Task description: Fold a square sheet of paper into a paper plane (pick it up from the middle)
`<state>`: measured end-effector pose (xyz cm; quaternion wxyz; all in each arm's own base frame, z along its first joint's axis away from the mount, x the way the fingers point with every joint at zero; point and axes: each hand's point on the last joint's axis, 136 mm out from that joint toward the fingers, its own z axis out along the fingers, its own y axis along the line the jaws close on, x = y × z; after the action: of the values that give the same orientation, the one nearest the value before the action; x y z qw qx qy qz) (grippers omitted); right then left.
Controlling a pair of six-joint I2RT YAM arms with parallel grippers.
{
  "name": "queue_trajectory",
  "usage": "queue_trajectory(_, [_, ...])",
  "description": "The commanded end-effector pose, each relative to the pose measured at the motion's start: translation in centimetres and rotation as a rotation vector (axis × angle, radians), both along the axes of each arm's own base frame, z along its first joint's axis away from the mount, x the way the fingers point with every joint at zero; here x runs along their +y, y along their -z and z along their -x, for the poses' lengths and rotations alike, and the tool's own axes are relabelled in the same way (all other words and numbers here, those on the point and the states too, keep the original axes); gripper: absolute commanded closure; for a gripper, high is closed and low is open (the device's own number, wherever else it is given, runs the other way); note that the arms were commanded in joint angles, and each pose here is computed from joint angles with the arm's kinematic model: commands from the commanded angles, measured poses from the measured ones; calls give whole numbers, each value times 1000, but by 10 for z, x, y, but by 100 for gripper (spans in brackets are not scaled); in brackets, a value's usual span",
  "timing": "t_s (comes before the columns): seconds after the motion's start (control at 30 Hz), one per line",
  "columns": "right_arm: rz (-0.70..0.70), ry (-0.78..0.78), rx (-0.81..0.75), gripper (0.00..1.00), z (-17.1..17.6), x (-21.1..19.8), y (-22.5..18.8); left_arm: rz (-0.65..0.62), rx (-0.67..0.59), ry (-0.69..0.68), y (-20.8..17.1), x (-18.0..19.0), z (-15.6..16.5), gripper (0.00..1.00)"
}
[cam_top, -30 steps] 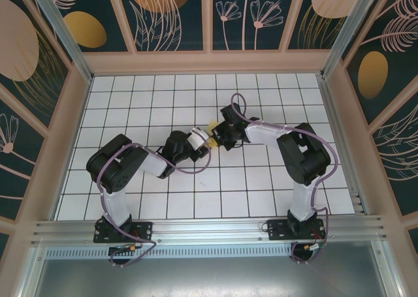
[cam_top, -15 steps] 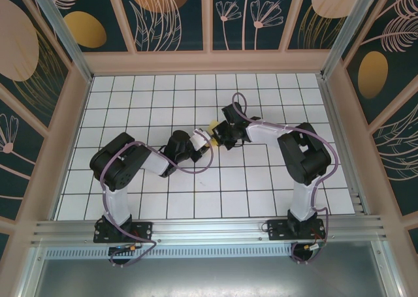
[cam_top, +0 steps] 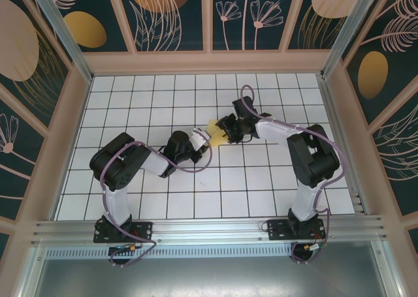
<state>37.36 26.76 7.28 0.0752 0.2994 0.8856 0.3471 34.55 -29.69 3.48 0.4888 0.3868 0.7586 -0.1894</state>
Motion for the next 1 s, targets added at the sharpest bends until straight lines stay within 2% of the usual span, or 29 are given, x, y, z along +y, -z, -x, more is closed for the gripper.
queue_trajectory(0.0, [18,-133,-159,51,2,-8,-18,124,48,-22,-19,-5,5,81])
queue_trajectory(0.17, [33,-162,-268,55,10,-25,-20,227,113,-52,-25,-6,9,81])
queue_trajectory(0.33, [10,-243,-286,66,15,-12,-14,290,174,-89,-22,-6,9,82])
queue_trajectory(0.53, [17,-330,-307,73,11,8,-9,321,241,-118,-14,-6,9,82])
queue_trajectory(0.97, [10,-423,-349,72,10,20,1,270,392,-138,13,-11,13,82])
